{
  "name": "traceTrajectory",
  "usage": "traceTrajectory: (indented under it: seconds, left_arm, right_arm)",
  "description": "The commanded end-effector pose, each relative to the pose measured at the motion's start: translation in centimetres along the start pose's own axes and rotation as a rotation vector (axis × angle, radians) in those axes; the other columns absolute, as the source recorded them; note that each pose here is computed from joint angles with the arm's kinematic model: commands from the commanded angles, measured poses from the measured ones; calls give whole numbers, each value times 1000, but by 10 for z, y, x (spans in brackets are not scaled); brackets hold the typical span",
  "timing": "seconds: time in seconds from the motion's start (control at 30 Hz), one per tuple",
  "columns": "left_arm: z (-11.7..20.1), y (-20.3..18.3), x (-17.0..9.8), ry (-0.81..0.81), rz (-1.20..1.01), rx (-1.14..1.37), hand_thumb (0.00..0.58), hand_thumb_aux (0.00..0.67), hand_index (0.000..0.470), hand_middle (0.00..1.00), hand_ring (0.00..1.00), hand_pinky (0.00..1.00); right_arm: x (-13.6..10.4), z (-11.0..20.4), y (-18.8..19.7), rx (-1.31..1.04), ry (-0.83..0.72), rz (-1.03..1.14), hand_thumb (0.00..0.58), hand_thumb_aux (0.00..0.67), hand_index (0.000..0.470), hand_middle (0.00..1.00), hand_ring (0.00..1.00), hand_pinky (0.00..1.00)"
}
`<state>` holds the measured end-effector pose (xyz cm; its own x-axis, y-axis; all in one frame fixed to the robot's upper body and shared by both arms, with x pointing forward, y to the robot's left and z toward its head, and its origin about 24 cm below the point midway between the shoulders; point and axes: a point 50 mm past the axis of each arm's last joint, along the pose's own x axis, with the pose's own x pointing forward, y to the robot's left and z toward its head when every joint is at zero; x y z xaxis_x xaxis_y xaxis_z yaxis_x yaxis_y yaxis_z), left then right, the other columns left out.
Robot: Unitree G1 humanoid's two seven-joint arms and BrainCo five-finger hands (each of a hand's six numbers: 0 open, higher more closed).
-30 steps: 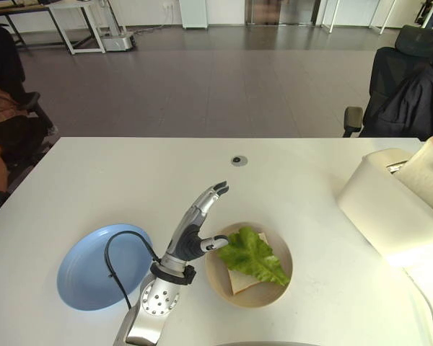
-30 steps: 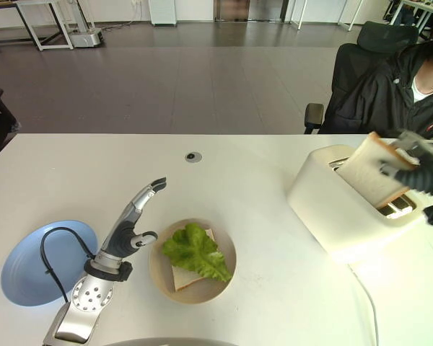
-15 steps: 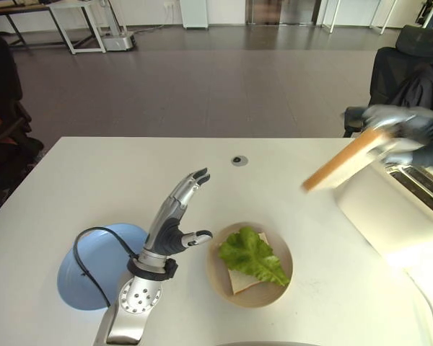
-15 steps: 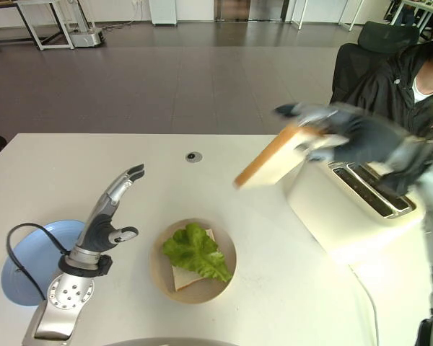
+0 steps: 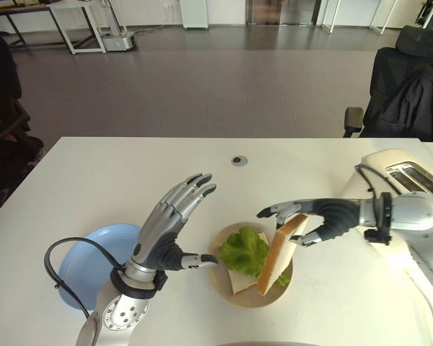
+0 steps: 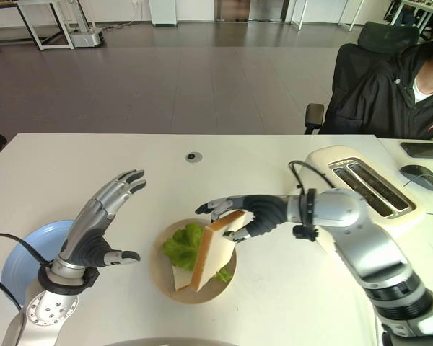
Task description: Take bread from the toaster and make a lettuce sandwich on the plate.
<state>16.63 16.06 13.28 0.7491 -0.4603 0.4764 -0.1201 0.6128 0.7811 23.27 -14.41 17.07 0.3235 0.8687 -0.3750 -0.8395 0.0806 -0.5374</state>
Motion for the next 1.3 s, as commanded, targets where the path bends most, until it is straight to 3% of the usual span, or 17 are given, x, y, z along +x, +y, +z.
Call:
traceTrajectory:
  seconds: [0.03,0.27,0.73,1.0,1.23,1.3]
  left_arm:
    - [6,-11,-2,-22,-63,18,0,0,0,0,0,0]
    - [14,-14,-7,-44,-98,52,0,0,0,0,0,0]
    - [48,-37,-17,-194,-346,345,0,0,0,0,0,0]
    - [36,-72,-40,-239,-573,443,0,0,0,0,0,0]
    - [36,-100,-50,-259,-641,340,0,0,0,0,0,0]
    - [30,-108,-56,-239,-687,312,40,24,17,0,0,0]
  right_arm:
    - [21,-11,1,30,29,32,580,670,470,0,0,0]
    - [42,-33,2,14,110,65,580,670,470,0,0,0]
    - [78,-43,13,33,88,96,579,649,455,0,0,0]
    - [93,-52,20,43,91,110,576,615,431,0,0,0]
    - [96,-53,23,45,81,114,575,610,428,0,0,0]
    - [96,-53,23,50,76,110,572,591,415,0,0,0]
